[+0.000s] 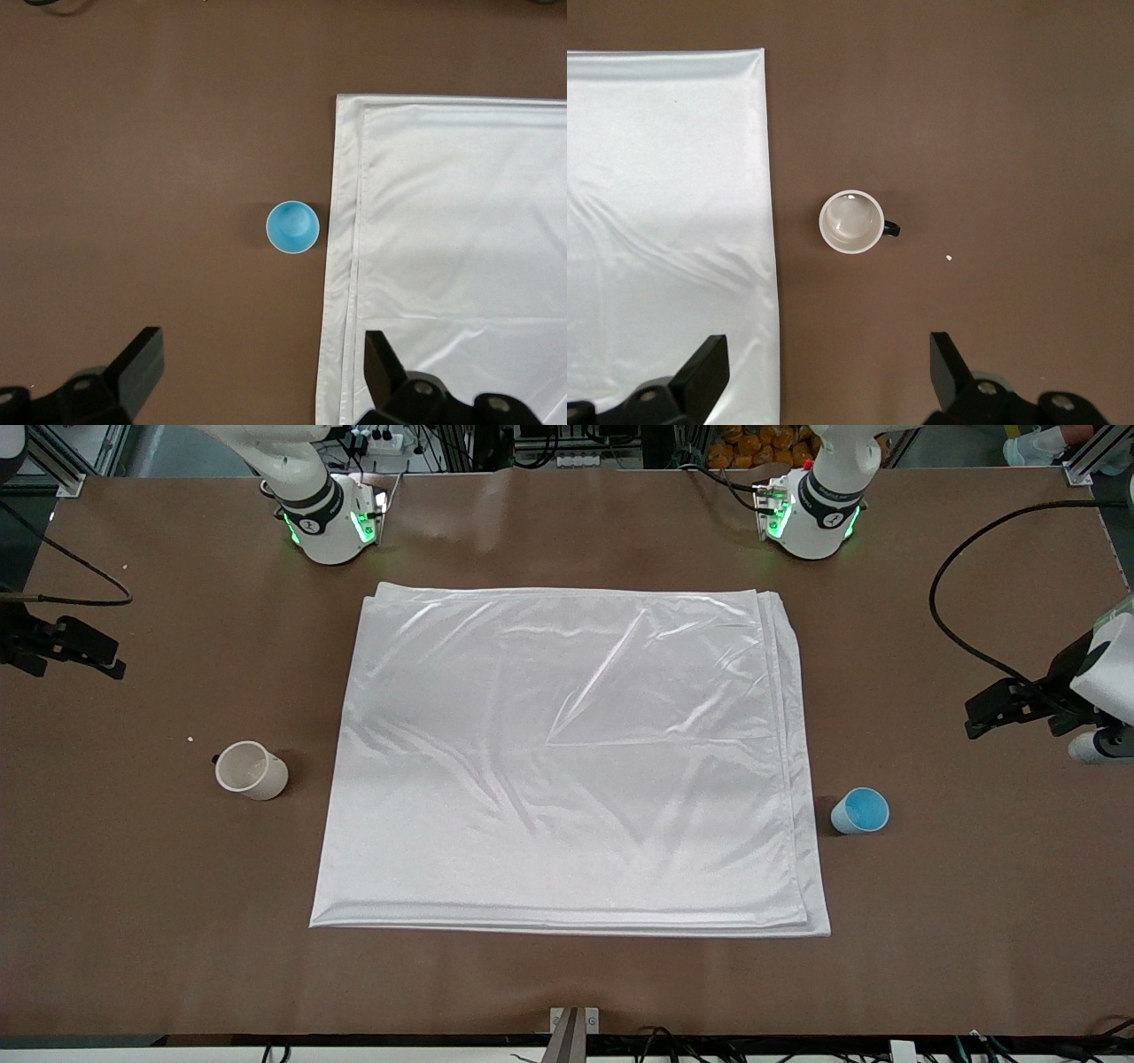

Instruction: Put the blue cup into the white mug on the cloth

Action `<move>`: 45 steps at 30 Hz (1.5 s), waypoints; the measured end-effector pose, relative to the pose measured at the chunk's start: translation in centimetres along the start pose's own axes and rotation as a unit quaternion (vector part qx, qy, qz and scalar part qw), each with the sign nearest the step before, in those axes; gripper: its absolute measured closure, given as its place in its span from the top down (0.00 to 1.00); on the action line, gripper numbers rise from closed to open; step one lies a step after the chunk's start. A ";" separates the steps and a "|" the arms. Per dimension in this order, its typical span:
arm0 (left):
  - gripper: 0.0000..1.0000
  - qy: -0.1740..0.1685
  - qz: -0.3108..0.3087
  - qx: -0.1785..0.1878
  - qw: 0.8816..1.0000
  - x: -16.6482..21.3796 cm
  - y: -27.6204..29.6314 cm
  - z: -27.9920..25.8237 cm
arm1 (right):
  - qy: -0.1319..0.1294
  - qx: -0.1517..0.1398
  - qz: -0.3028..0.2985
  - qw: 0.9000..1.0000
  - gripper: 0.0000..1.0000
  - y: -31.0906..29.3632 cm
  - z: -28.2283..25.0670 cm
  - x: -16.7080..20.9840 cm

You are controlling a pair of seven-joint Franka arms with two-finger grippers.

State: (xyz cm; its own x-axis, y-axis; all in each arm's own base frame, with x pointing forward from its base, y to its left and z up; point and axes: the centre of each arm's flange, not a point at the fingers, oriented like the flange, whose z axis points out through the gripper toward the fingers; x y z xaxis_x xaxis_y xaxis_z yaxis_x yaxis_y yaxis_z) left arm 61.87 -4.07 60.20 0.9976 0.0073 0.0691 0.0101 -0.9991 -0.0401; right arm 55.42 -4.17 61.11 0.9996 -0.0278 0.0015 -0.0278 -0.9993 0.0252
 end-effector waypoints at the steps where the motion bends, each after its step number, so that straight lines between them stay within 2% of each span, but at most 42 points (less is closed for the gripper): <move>1: 1.00 0.000 0.000 0.000 1.000 0.0 0.0 0.0 | 0.001 0.000 -0.003 1.000 1.00 0.0 0.1 0.0; 8: 1.00 -0.019 -0.003 0.001 1.000 0.4 -0.5 2.1 | -0.003 0.000 -0.013 1.000 1.00 0.0 1.6 0.0; 15: 1.00 -0.046 -0.005 -0.004 0.999 2.1 -0.9 7.7 | -0.020 0.001 -0.036 0.999 1.00 0.2 4.4 -1.5; 21: 1.00 -0.046 -0.003 -0.011 0.999 3.4 -0.7 12.6 | -0.017 0.001 -0.065 0.998 1.00 0.1 6.4 -2.2; 25: 1.00 -0.033 -0.002 -0.012 0.999 3.5 -0.7 15.4 | -0.010 0.001 -0.109 0.994 1.00 0.2 8.5 -2.2; 33: 1.00 -0.027 -0.008 -0.012 1.000 2.4 -1.8 20.9 | -0.007 0.002 -0.219 0.976 1.00 2.5 12.5 -2.6; 39: 1.00 -0.007 -0.012 -0.018 1.000 0.6 -2.3 25.9 | -0.009 0.004 -0.293 0.956 1.00 4.6 15.1 -2.7; 45: 1.00 -0.009 -0.016 -0.021 1.000 -1.2 -2.8 29.3 | -0.007 0.005 -0.358 0.934 1.00 5.8 17.6 -1.9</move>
State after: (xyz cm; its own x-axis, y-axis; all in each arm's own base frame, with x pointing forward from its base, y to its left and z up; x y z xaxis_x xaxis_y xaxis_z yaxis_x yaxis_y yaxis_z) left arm 62.67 -0.07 30.98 0.9978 0.0400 0.0524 0.0398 -0.9992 0.0046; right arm 53.34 -10.36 43.65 0.7625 0.6464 -0.0252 0.6467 -0.7627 0.0045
